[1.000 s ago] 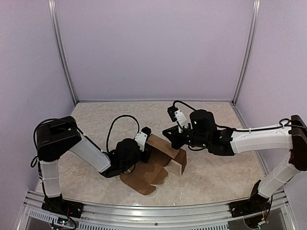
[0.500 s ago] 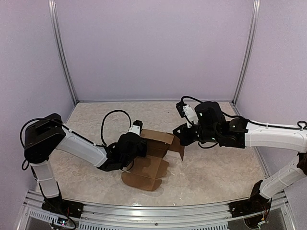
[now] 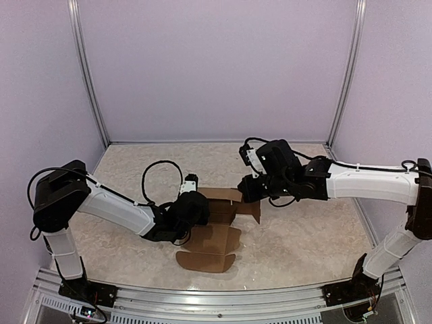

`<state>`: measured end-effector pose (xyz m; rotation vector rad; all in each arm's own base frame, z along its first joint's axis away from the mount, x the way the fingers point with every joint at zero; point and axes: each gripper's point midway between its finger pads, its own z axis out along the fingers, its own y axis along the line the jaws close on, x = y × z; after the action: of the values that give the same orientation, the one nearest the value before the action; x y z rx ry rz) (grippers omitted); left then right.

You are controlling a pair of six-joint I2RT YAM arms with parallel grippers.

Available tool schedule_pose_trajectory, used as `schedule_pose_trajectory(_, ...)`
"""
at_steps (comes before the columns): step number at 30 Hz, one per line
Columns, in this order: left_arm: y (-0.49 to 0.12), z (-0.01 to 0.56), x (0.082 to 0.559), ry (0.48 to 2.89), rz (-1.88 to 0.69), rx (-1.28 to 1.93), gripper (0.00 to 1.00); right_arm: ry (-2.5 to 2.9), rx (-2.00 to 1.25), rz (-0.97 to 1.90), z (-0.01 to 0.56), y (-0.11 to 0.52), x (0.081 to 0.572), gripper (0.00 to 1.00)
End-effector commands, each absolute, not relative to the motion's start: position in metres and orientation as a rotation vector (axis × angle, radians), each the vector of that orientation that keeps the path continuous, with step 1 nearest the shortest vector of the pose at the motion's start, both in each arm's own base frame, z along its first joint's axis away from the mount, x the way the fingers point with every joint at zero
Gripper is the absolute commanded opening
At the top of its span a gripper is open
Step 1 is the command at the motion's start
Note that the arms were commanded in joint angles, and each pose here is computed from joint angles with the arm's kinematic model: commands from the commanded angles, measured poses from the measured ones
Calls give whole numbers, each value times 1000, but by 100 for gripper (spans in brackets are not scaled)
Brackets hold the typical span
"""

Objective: Fold the paper box

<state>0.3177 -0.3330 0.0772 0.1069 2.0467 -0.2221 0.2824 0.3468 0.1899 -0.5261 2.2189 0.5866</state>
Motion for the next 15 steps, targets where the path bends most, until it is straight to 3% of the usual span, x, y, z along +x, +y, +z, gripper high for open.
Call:
schedule_pose_trajectory(1, -338, 77, 315, 2066, -239, 57, 0, 2277, -500, 546, 173, 350, 287, 0)
schedule_pose_trajectory(15, -348, 76, 310, 2093, -305, 60, 0, 2325, -447, 555, 139, 362, 298, 0)
